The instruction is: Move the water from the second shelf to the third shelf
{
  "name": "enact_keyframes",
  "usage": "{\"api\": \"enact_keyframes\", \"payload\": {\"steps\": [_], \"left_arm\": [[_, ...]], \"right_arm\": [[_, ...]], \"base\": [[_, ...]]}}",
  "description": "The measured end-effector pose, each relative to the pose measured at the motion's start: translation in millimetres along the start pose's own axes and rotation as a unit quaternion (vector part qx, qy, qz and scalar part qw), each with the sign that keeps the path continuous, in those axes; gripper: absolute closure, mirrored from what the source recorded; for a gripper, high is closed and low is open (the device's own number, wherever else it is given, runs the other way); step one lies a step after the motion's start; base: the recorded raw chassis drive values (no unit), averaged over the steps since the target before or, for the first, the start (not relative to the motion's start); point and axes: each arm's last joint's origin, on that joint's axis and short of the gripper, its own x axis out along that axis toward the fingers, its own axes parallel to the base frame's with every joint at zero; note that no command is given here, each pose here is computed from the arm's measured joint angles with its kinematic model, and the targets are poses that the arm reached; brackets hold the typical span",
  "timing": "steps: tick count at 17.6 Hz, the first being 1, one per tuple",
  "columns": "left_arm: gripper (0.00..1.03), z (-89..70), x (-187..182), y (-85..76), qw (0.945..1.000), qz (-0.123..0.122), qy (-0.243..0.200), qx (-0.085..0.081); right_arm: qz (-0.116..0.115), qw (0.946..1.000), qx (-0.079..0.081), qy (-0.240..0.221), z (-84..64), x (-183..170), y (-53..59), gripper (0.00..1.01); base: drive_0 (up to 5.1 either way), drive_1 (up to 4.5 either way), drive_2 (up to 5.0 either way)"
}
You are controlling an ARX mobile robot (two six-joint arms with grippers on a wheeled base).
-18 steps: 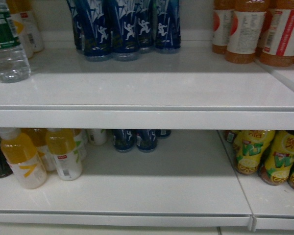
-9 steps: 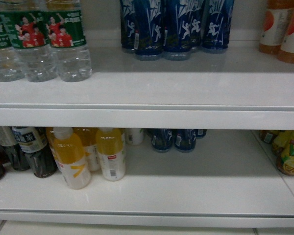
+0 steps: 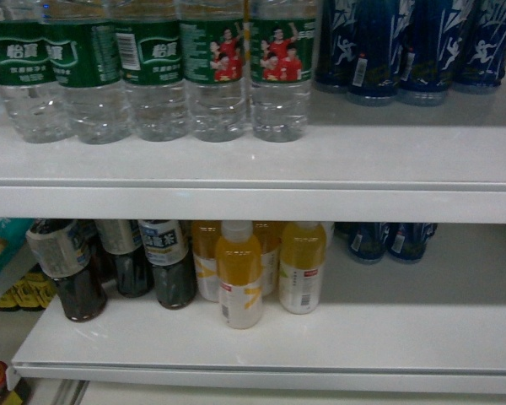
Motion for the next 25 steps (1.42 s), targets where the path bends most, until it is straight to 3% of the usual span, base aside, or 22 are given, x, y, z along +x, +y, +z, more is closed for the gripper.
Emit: {"api": "enact_keyframes", "payload": {"steps": [11, 15, 18, 25], "left_arm": [[0.05, 0.1, 0.0, 0.0, 1.0000, 0.000, -0.001, 0.000], [0.05, 0.0, 0.0, 0.2, 1.0000, 0.003, 0.000, 0.000], [0.05, 0.0, 0.0, 0.1, 1.0000, 0.001, 0.000, 0.000], [0.05, 0.0, 0.0, 0.0, 1.0000, 0.000, -0.001, 0.000]], "right_arm": [[0.000, 1.0000, 0.000, 0.002, -0.4, 0.2, -0.1, 0.59], [0.013, 0.9999, 0.000, 0.000, 0.1, -0.3, 1.0, 0.59], [-0.002, 1.0000, 0.000, 0.001, -0.3, 0.2, -0.2, 0.59], [-0.001, 1.0000, 0.000, 0.001, -0.2, 0.2, -0.1, 0.59]], "base": [[-4.9, 2.51, 2.5], [0.0, 0.00, 0.0], [0.0, 0.00, 0.0], [0.0, 0.00, 0.0]]}}
